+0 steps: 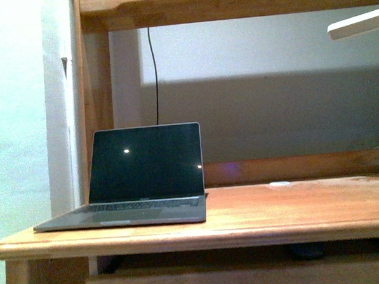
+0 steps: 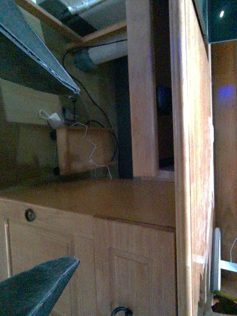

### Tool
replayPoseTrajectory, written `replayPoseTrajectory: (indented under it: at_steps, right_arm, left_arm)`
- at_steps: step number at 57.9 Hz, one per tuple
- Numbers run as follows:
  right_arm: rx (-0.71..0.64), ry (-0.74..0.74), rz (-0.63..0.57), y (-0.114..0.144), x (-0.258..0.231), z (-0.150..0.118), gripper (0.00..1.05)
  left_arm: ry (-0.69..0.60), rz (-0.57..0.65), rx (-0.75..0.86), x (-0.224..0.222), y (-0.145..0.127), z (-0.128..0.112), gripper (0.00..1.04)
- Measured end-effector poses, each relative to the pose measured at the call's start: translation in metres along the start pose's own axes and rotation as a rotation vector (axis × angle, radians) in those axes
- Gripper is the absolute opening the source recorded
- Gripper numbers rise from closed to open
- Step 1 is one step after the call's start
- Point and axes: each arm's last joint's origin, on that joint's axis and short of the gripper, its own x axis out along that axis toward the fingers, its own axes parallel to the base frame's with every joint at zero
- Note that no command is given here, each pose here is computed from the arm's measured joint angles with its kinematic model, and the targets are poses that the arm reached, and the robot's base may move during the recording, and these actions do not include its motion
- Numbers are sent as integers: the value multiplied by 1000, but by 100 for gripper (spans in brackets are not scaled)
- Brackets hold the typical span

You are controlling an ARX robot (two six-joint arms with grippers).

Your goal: Place mouse

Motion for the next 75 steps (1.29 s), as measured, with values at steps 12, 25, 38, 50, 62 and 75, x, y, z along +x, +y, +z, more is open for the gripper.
replayPoseTrajectory:
  at_steps: [12, 25, 38, 50, 62, 75]
  right_arm:
    - [0, 0, 0, 0, 0, 0, 97]
    - [0, 0, 0, 0, 0, 0, 97]
    - [0, 0, 0, 0, 0, 0, 97]
    - [0, 0, 0, 0, 0, 0, 97]
    - [0, 0, 0, 0, 0, 0, 97]
    - [0, 0, 0, 0, 0, 0, 97]
  left_arm:
    - [183, -104, -97, 3, -1, -1, 97]
    - [191, -212, -31, 39, 0, 25, 97]
    - [139, -248, 533, 104, 15, 12, 97]
    - [12, -403, 1120, 175, 13, -25, 97]
    - [-113, -478, 1356, 229, 4, -44, 97]
    - [-229, -529, 1450, 281, -9, -55, 97]
